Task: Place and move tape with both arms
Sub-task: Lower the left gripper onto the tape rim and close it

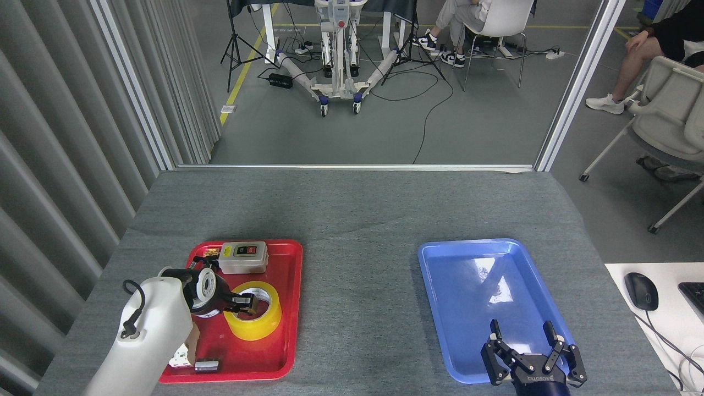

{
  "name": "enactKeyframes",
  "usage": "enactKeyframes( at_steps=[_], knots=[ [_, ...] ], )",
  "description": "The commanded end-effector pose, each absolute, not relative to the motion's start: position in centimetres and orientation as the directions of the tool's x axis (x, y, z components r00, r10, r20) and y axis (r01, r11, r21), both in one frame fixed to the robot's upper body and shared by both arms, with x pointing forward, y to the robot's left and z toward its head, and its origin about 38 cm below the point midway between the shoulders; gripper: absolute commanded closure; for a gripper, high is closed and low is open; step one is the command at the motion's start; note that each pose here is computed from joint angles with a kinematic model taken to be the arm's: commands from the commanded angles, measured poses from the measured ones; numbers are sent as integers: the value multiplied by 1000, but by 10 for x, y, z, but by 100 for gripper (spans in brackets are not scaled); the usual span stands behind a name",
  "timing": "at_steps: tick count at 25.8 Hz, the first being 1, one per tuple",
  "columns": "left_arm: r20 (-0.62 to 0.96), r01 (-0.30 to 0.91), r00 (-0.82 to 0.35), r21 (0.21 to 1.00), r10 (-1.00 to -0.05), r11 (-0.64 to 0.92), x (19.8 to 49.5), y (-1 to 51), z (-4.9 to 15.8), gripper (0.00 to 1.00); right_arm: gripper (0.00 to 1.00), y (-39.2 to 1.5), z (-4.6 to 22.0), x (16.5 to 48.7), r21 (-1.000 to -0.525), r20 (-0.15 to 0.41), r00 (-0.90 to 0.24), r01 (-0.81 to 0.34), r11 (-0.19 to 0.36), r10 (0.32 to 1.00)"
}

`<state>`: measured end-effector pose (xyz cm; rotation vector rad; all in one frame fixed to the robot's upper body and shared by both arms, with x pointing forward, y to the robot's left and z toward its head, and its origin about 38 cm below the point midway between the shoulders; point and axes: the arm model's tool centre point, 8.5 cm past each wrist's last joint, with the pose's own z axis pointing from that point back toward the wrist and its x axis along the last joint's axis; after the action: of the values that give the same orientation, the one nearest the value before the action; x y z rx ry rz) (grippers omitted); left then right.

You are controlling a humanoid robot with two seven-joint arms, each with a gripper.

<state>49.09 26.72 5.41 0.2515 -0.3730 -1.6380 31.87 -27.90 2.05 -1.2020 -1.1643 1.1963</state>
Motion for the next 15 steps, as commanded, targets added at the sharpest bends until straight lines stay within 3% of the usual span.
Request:
enactKeyframes(
  at_steps=[1,15],
  knots=[
    [56,919,-104,387,-993,-74,491,268,54,39,0,-278,20,318,-1000,-2,33,-31,-1,999],
    [59,920,-134,378,-989,-102,490,268,52,58,0,-278,20,318,-1000,-1,38,-31,0,999]
  ],
)
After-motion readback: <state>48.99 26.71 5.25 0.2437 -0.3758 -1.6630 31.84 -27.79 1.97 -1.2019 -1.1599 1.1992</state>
